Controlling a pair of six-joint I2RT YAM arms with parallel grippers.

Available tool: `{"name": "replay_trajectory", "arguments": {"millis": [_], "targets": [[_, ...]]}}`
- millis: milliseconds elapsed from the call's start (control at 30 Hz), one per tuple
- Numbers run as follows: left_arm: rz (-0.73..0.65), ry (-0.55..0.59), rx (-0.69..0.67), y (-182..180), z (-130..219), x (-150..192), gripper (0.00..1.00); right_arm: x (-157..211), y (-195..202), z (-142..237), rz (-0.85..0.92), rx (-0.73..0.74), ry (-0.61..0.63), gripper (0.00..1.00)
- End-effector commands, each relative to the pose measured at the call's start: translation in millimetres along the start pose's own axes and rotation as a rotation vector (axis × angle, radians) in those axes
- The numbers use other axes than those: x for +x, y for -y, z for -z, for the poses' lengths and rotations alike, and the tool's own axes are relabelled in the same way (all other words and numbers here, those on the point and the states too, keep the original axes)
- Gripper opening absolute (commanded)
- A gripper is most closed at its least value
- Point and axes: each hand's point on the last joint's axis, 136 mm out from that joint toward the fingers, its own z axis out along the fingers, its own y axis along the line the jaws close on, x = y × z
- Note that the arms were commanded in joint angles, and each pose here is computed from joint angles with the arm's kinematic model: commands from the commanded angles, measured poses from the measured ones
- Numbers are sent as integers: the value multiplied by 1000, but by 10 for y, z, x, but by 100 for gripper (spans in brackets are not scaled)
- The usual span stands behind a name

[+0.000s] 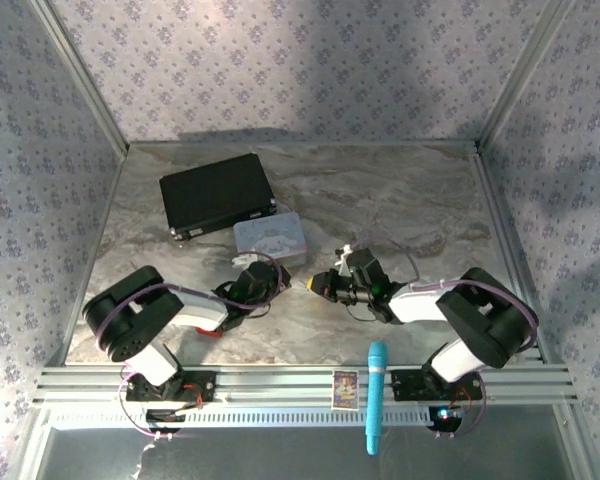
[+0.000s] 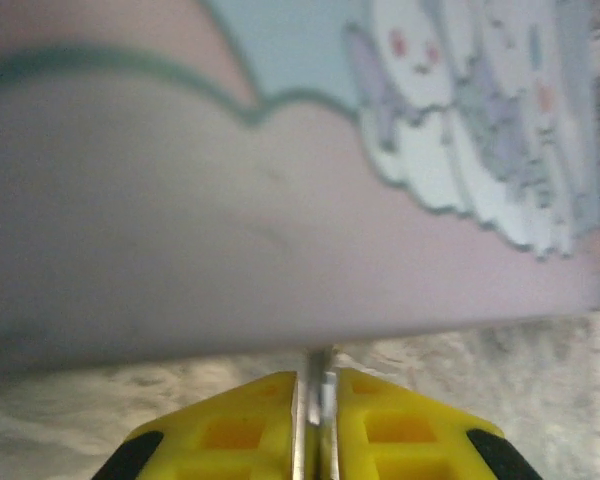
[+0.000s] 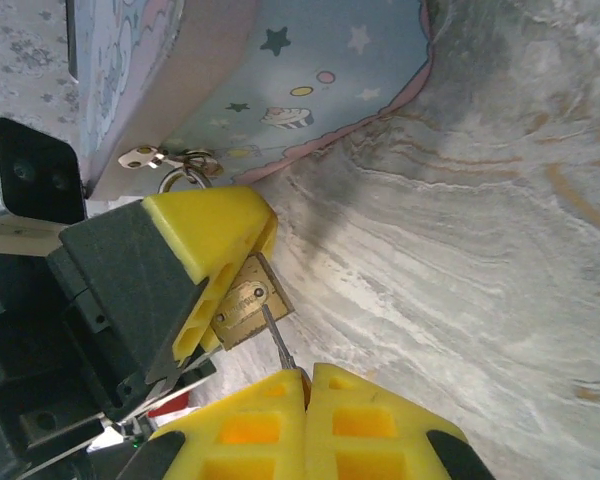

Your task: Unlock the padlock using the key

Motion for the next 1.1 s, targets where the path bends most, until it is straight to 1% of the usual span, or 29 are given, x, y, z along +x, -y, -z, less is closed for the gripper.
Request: {"name": "replay_trajectory", "arguments": {"millis": [0, 133, 267, 400, 600, 733, 1067], "targets": [[132, 15, 139, 230, 17, 5, 1, 8, -131, -43, -64, -83, -7, 0], [139, 26, 158, 284, 43, -1, 0, 42, -145, -75, -130, -135, -19, 0], [127, 40, 127, 268, 56, 0, 0, 67, -120, -78, -149, -135, -20, 0], [146, 42, 149, 306, 60, -9, 0, 89, -124, -69, -178, -149, -30, 0], [150, 44, 146, 320, 69, -16, 0, 139, -89, -108, -217, -158, -52, 0], [143, 52, 123, 292, 76, -31, 0, 163, -31, -78, -230, -150, -45, 0], [144, 51, 127, 339, 69, -41, 0, 256, -43, -67, -246, -164, -70, 0]]}}
